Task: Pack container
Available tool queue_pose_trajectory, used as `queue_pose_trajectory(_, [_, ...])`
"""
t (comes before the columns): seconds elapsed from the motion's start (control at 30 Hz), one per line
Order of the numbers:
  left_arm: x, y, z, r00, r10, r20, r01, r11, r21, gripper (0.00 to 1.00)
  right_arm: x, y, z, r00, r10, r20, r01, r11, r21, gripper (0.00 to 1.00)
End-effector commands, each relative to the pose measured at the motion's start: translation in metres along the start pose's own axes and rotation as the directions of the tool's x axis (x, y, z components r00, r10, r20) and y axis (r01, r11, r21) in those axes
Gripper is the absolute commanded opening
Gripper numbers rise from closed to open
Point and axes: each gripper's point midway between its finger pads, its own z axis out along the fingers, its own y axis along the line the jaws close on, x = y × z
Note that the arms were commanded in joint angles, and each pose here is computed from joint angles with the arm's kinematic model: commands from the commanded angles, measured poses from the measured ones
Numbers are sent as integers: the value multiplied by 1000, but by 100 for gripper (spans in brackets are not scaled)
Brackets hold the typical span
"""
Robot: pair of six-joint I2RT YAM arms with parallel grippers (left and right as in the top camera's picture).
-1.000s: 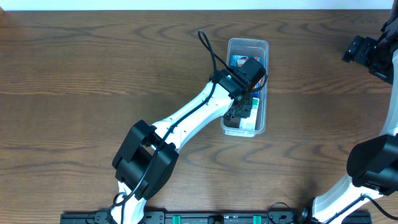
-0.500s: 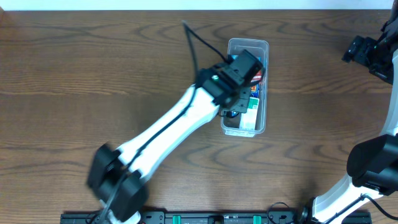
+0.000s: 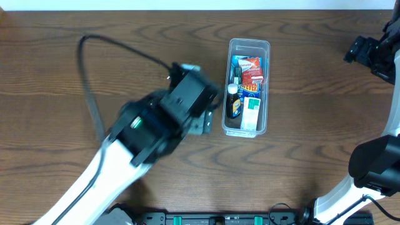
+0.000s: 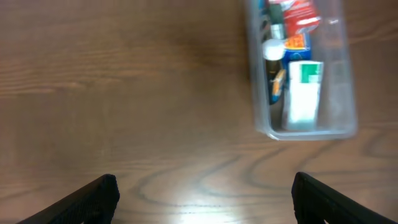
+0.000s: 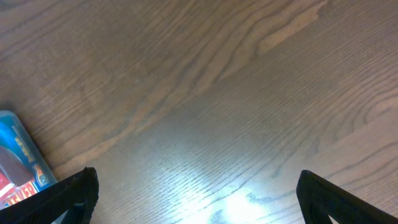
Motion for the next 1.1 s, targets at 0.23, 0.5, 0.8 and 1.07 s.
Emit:
queue_pose_trajectory(0.23, [65, 20, -51, 970, -50, 239, -5, 975, 223, 98, 0, -1, 1, 1000, -5, -2, 5, 1000, 7, 99])
queue_pose_trajectory(0.5, [96, 40, -64, 971, -61, 229, -9, 956, 292, 98, 0, -1, 1, 1000, -5, -2, 5, 1000, 8, 99])
queue_pose_trajectory(0.8, [106, 32, -31, 969, 84, 234, -140, 962, 234, 98, 0, -1, 1, 1000, -5, -2, 5, 1000, 8, 99])
queue_pose_trajectory(1.07, [118, 3, 30, 899, 294, 324, -373, 903, 215, 98, 0, -1, 1, 1000, -5, -2, 5, 1000, 8, 99])
